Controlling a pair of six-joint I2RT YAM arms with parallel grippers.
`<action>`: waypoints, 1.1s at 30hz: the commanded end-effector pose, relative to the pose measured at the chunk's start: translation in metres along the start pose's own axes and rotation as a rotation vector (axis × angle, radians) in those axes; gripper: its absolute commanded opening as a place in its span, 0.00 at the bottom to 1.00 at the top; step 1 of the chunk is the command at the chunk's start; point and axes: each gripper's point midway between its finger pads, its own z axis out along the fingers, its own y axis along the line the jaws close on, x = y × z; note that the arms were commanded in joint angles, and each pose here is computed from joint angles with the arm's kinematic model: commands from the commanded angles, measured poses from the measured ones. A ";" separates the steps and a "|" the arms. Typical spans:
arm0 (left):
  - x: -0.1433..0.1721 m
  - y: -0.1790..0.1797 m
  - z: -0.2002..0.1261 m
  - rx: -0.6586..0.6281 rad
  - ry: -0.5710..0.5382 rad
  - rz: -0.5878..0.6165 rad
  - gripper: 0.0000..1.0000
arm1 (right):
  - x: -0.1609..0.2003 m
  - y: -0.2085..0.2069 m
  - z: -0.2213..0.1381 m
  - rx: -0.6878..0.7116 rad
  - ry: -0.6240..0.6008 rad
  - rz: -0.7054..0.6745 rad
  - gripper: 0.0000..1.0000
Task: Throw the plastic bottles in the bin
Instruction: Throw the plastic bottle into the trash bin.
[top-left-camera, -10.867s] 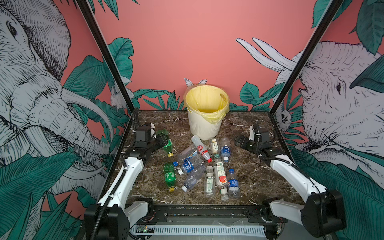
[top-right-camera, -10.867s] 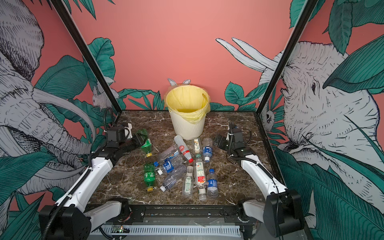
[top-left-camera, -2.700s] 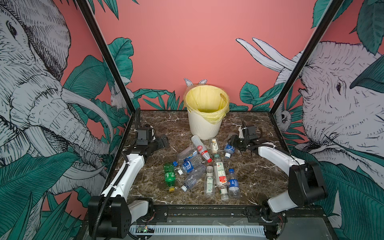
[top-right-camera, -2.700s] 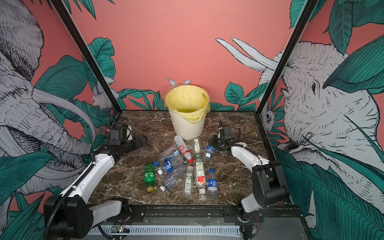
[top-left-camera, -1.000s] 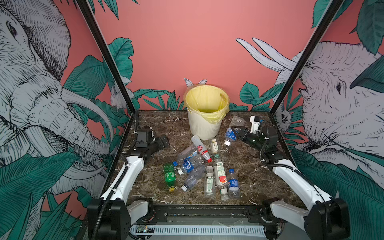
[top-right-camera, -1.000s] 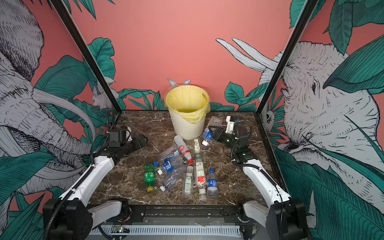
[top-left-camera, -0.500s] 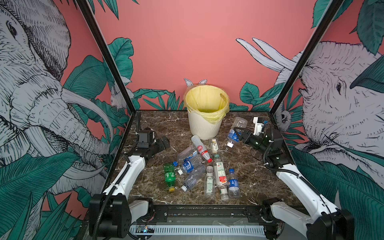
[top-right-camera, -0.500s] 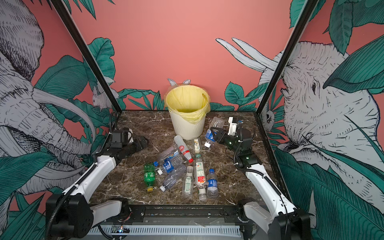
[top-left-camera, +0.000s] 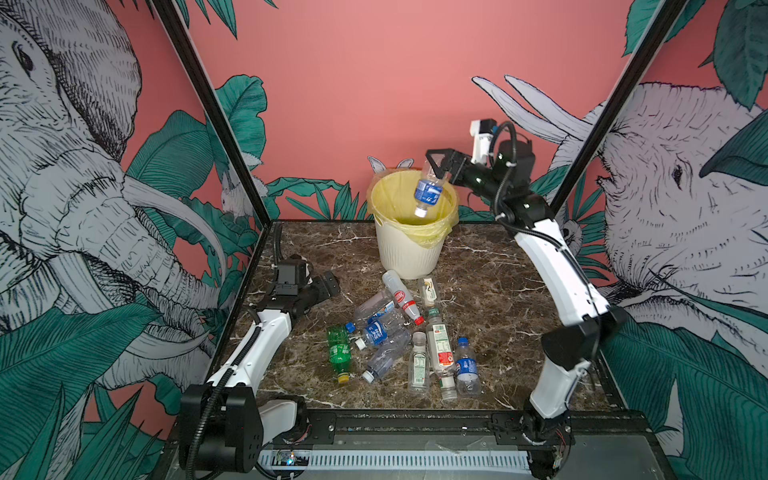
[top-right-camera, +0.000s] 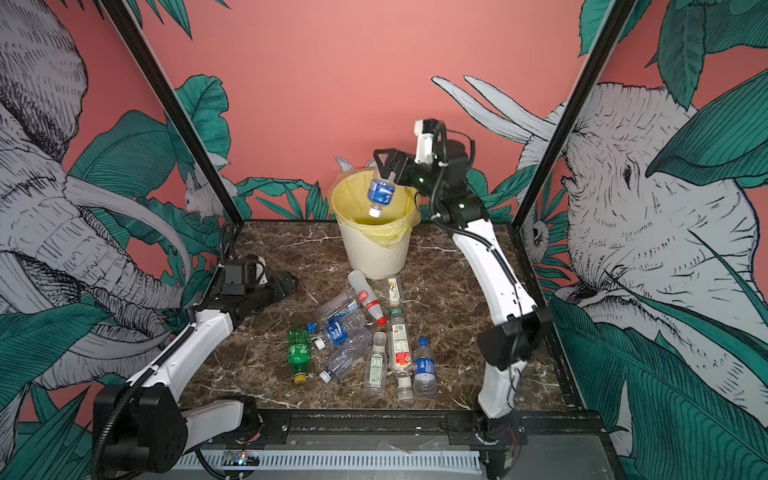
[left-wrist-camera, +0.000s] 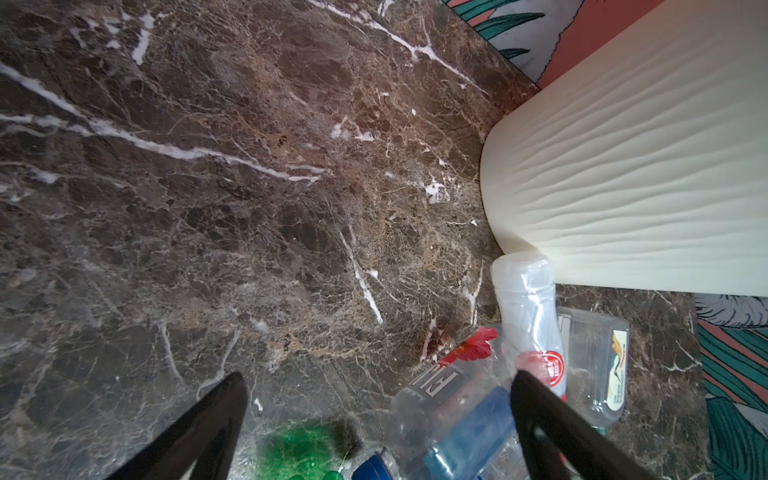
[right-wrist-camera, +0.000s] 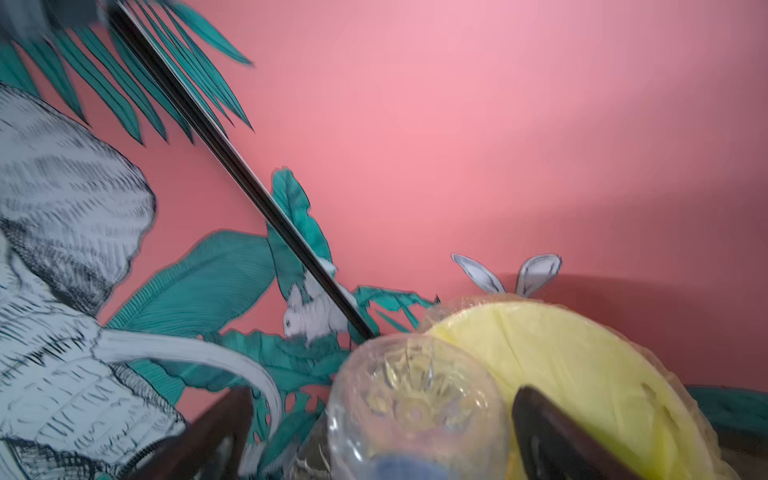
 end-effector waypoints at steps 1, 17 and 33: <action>-0.005 0.001 -0.014 -0.006 -0.037 -0.002 0.99 | 0.041 -0.016 -0.012 0.142 0.199 -0.023 0.99; -0.007 0.000 -0.014 0.010 -0.044 0.030 1.00 | 0.069 -0.025 -0.121 0.229 -0.038 -0.133 0.99; 0.002 0.001 -0.008 0.013 -0.003 -0.020 0.99 | 0.162 -0.093 -0.152 0.399 0.072 -0.027 0.99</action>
